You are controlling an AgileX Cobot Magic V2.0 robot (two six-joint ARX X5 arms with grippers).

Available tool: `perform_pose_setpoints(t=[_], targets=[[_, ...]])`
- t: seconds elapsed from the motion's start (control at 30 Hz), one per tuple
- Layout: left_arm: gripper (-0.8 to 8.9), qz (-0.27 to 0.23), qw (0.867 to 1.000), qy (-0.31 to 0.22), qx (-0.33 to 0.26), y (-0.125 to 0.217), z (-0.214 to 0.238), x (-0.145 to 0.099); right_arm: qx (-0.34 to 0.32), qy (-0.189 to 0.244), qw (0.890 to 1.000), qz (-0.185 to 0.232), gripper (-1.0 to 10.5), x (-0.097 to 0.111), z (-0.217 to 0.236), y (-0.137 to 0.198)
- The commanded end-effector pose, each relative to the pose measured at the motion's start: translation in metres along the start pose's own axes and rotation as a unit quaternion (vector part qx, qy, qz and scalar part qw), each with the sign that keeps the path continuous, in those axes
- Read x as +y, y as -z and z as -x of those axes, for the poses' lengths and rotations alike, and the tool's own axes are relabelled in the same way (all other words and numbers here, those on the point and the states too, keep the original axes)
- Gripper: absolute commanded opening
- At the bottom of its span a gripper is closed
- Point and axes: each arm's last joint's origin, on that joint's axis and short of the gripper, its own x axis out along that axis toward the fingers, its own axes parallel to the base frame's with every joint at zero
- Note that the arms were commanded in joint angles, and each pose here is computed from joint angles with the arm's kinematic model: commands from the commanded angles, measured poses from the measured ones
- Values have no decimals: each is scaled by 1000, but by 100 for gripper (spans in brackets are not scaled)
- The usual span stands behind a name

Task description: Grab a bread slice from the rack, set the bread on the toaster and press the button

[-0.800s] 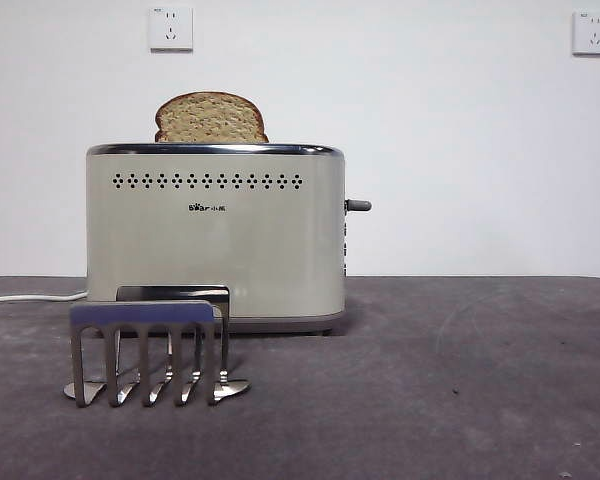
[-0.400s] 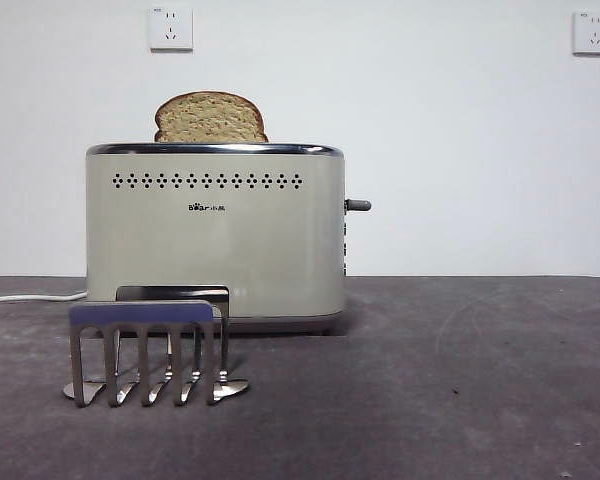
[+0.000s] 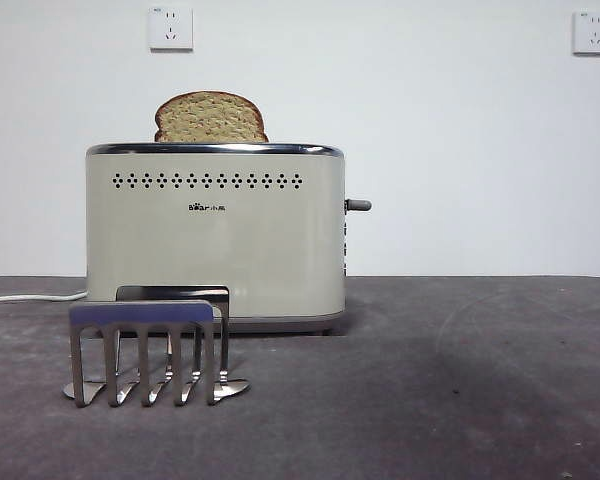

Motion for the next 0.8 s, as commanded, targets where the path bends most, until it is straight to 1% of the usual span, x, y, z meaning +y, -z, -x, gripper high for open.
perform_pose_setpoints(t=[0.03, 0.17, 0.23, 0.27, 0.37, 0.47, 0.6, 0.8], targets=[[-4, 7, 1000, -1, 6, 4, -1, 0, 1, 43, 999, 0, 1, 0, 0, 15], [-4, 7, 1000, -1, 6, 4, -1, 0, 5, 103, 994, -19, 1, -1, 0, 33], [-3, 7, 1000, -1, 6, 4, -1, 0, 1, 126, 992, -29, 1, -2, -1, 41], [-4, 7, 1000, -1, 6, 4, -1, 0, -4, 136, 990, -34, 1, -2, -2, 45], [-3, 7, 1000, -1, 6, 4, -1, 0, -17, 145, 988, -48, 1, -1, -4, 58], [-3, 7, 1000, -1, 6, 4, -1, 0, -25, 137, 989, -55, 1, 2, -8, 70], [-3, 7, 1000, -1, 6, 4, -1, 0, -20, 119, 991, -53, 1, 6, -12, 80], [-4, 7, 1000, -1, 6, 4, -1, 0, -18, 95, 994, -49, 1, 11, -15, 89]])
